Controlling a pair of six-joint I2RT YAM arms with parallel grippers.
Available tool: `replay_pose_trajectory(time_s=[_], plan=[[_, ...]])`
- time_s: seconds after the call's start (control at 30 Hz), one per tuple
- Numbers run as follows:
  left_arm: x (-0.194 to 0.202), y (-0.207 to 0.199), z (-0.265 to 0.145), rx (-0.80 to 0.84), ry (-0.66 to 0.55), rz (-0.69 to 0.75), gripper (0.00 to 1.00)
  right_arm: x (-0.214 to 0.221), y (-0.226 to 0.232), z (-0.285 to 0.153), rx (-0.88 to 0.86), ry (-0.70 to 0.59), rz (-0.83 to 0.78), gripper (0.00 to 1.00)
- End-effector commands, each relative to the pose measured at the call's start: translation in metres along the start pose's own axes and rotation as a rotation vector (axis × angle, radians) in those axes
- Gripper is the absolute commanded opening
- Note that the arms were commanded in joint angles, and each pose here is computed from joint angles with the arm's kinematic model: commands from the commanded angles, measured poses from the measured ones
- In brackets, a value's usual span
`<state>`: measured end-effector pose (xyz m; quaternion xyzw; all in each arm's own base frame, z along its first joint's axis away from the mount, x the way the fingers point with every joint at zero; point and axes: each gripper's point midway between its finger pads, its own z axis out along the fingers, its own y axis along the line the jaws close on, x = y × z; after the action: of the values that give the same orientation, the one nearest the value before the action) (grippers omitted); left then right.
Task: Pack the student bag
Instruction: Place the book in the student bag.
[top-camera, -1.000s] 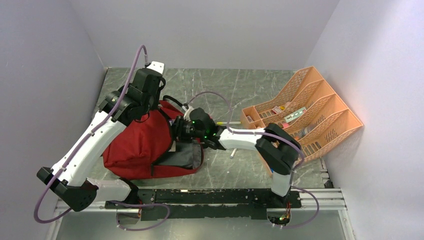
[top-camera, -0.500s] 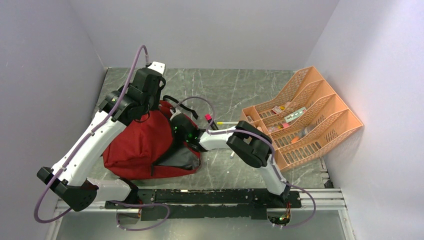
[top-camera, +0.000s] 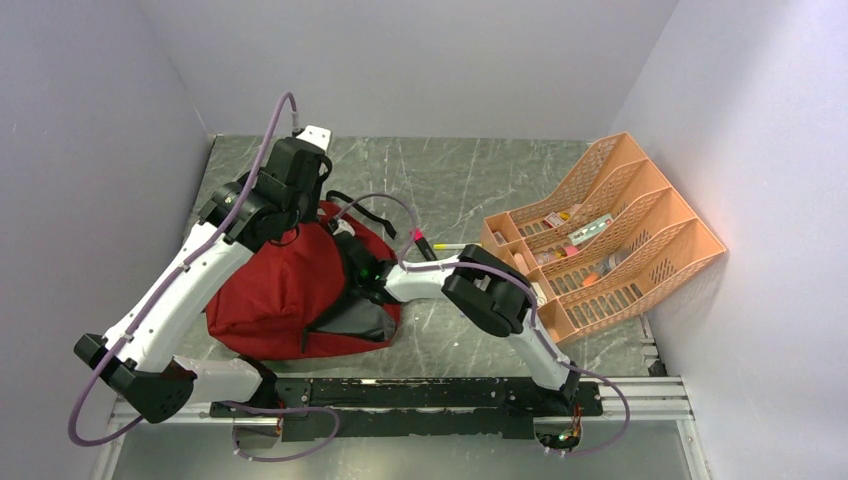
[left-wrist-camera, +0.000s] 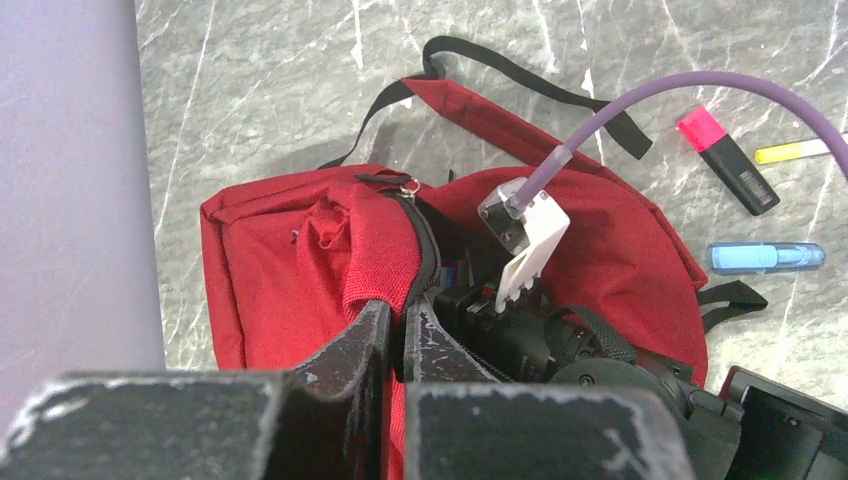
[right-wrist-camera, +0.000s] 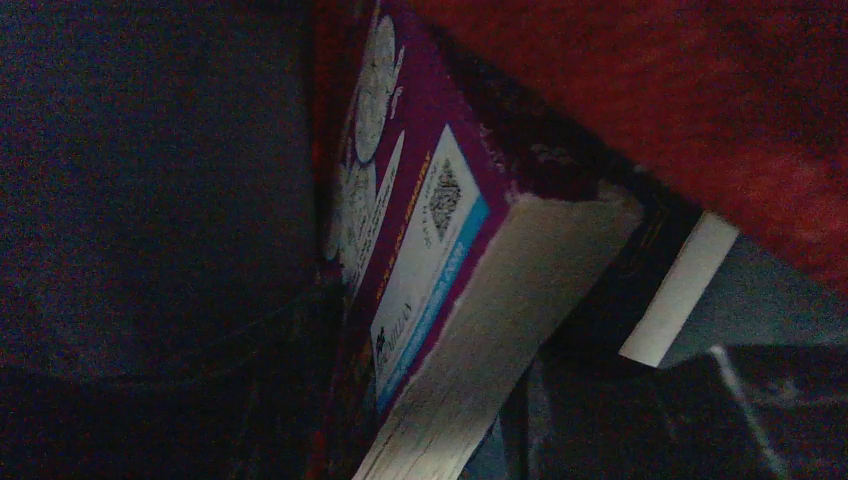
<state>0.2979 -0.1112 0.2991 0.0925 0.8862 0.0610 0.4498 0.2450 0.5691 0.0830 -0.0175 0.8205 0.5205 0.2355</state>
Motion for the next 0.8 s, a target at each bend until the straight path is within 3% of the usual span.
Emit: replay_pose_trajectory(time_s=[0.0,0.23,0.77], plan=[[-0.013,0.006,-0.008,0.003,-0.066,-0.022,0.05,-0.014,0.012,-0.012,0.016,-0.043,-0.074,0.62],[-0.011,0.007,-0.010,0.004,-0.070,-0.019,0.05,-0.034,0.011,-0.034,0.067,-0.105,-0.148,0.84],[-0.004,0.010,-0.008,-0.011,-0.058,-0.011,0.05,-0.072,-0.011,-0.118,0.225,-0.238,-0.275,0.86]])
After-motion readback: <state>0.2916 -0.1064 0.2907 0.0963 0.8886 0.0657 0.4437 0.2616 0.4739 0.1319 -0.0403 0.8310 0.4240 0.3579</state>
